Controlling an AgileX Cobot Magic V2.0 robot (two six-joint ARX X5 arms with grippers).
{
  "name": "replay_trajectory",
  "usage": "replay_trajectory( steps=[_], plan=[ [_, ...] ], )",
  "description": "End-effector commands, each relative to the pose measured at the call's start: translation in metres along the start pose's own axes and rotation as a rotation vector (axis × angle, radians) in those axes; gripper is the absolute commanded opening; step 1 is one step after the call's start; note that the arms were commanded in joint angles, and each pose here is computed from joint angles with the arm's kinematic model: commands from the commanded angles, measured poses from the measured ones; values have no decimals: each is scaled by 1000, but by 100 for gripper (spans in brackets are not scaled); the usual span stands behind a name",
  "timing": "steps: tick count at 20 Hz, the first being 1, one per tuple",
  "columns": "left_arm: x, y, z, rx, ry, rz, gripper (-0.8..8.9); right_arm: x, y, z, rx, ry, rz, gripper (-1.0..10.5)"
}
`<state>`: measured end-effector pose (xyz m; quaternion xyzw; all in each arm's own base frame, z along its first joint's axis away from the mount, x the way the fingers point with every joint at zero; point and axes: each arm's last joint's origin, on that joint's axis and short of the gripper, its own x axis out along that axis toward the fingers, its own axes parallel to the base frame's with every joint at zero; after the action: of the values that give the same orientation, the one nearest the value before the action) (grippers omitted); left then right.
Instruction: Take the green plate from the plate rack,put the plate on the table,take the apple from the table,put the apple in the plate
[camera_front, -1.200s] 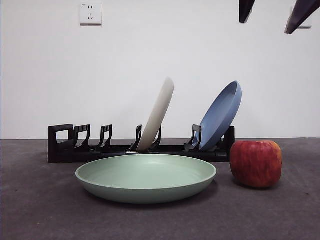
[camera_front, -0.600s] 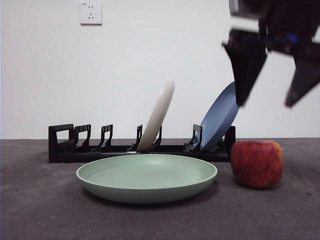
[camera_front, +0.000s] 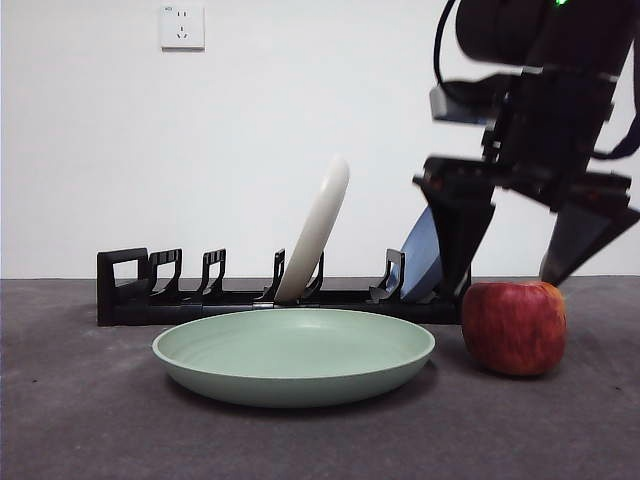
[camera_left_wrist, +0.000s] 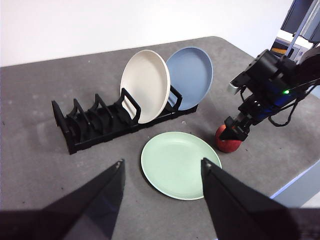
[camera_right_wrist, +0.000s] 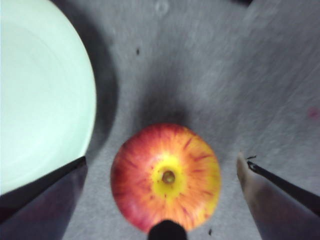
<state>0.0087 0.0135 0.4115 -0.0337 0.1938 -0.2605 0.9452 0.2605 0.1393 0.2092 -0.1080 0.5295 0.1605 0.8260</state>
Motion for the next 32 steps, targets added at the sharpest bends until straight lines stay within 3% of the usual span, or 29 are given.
replay_trajectory(
  steps=[1, 4, 7, 8, 12, 14, 19, 21, 24, 27, 29, 32],
  plan=[
    [0, 0, 0, -21, -1, -1, 256, 15, 1, -2, 8, 44, -1, 503],
    [0, 0, -1, -30, -1, -1, 256, 22, 1, -4, 7, 72, -4, 463],
    [0, 0, 0, -31, -1, -1, 256, 20, 1, -5, 6, 86, -5, 57],
    [0, 0, 0, -31, -1, -1, 256, 19, 1, -4, 5, 92, -6, -16],
    [0, 0, 0, -31, -1, -1, 256, 0, 2, 9, 5, 128, 12, -10],
    [0, 0, 0, -31, -1, -1, 256, -18, 5, 23, 8, 109, 98, -10],
    [0, 1, -2, -24, 10, 4, 256, -53, 22, 58, -5, -50, 502, -11],
    [0, 2, -4, -18, 35, 15, 256, -57, 37, 65, -10, -124, 541, -12],
    [0, 3, -7, -23, 65, 26, 256, -56, 66, 69, -54, -198, 537, -12],
    [0, 2, -7, -23, 69, 20, 256, -47, 97, 67, -106, -233, 444, -12],
    [1, 2, -7, -21, 71, 21, 256, -35, 110, 63, -124, -223, 345, -12],
    [1, 2, -7, -20, 72, 22, 256, -12, 117, 61, -131, -174, 279, -12]
  ],
)
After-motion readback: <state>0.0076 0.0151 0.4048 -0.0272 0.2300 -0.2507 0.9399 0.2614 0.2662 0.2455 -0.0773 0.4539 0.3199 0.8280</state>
